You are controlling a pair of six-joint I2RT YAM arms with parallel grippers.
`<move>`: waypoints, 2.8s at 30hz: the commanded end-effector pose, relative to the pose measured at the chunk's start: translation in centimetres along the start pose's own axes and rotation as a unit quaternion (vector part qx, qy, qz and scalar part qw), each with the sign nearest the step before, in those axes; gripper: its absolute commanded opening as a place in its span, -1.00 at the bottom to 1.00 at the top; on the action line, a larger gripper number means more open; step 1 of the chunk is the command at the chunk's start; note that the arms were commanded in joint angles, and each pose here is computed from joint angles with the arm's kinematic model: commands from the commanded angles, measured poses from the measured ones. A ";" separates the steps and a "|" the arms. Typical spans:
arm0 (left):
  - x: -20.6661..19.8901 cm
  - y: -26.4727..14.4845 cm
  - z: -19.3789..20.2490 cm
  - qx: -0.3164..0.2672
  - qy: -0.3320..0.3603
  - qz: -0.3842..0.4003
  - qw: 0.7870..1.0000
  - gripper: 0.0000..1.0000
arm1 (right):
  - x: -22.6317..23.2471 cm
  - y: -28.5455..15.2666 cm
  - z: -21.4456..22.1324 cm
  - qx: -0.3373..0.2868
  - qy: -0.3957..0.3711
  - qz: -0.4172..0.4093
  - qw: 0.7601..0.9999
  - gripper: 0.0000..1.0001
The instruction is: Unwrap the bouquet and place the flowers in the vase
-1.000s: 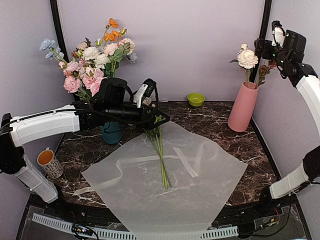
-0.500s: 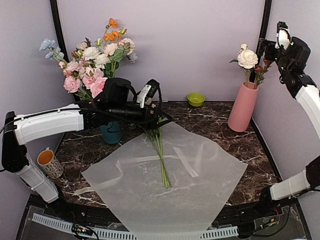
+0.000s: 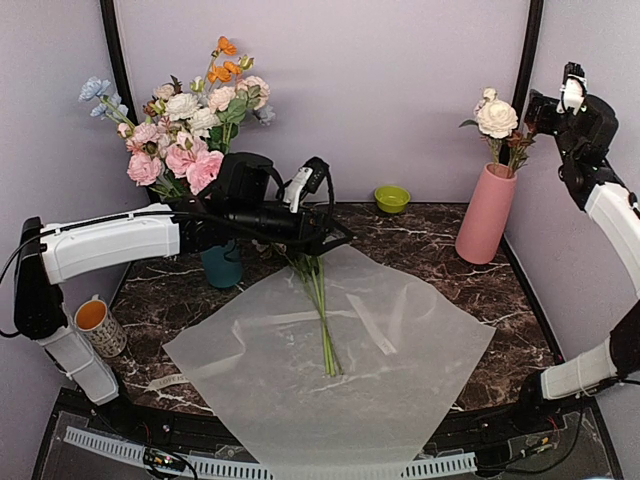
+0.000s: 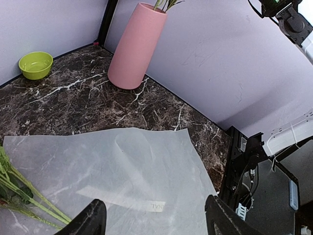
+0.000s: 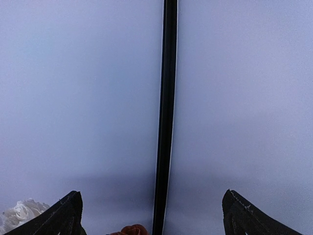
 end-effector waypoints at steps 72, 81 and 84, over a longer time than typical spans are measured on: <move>5.9 -7.3 7.6 0.081 -0.107 -0.264 0.955 0.87 | 39.6 -23.0 18.4 0.431 0.073 -0.447 0.780 0.82; 7.2 -7.1 11.2 0.127 -0.130 -0.293 0.939 0.79 | 40.3 -25.4 23.9 0.506 0.057 -0.438 0.741 0.80; 7.6 -7.1 12.3 0.136 -0.140 -0.304 0.933 0.77 | 40.7 -26.1 25.0 0.520 0.052 -0.439 0.731 0.79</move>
Point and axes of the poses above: each gripper's point midway between its finger pads, its own y axis out along the fingers, its own x axis along the line the jaws close on, z = x × y, the point moved 2 cm from there along -y, back along the fingers, and after that the axes turned 5 degrees about y, right-handed, at the moved point
